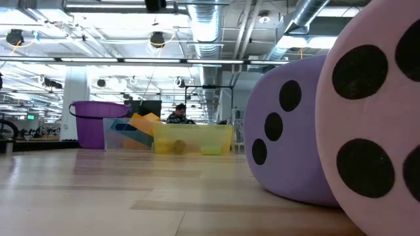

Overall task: Pick & Place Toys
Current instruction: Put the red deck of cards into the gray bin

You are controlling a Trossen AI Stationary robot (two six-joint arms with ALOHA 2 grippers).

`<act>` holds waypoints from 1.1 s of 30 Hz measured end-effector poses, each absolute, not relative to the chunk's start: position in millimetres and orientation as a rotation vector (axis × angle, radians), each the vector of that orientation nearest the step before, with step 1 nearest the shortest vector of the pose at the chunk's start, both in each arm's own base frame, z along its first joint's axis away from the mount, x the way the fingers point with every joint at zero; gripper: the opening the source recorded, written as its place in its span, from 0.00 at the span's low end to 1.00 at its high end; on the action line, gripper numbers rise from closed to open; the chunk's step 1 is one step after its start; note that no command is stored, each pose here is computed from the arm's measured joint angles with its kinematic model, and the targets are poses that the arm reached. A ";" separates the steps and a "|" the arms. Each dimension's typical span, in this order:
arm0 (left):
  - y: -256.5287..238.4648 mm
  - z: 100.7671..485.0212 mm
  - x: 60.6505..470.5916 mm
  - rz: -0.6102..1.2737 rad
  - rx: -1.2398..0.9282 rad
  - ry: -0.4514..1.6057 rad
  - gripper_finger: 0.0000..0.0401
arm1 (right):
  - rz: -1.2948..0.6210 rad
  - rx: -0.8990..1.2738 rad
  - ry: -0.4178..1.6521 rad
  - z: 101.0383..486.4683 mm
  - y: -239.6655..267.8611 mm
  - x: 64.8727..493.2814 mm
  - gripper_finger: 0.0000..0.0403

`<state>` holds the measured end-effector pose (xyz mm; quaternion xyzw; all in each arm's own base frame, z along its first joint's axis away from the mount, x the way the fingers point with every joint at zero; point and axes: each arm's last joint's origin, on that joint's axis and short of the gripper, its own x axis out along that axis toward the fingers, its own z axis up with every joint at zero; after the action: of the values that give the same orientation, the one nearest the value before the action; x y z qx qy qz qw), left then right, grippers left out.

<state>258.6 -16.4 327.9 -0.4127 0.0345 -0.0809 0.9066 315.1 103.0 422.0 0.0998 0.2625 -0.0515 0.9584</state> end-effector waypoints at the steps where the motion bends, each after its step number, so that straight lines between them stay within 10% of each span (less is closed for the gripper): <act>1: -24.9 331.0 258.0 -0.187 -0.828 0.041 0.80 | -0.101 0.183 0.528 427.2 99.1 313.0 0.64; 13: -59.2 334.0 252.0 -0.101 -0.917 -0.028 0.80 | 0.002 0.303 0.156 567.3 14.9 245.7 0.64; 33: -59.9 333.8 250.6 0.023 -1.223 -0.102 0.80 | 0.551 0.351 0.074 596.4 45.0 186.7 0.64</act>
<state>250.6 -59.9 333.8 -0.5739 -0.0478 0.0110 0.8175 186.7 45.0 596.4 0.1722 0.0365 0.2704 0.9465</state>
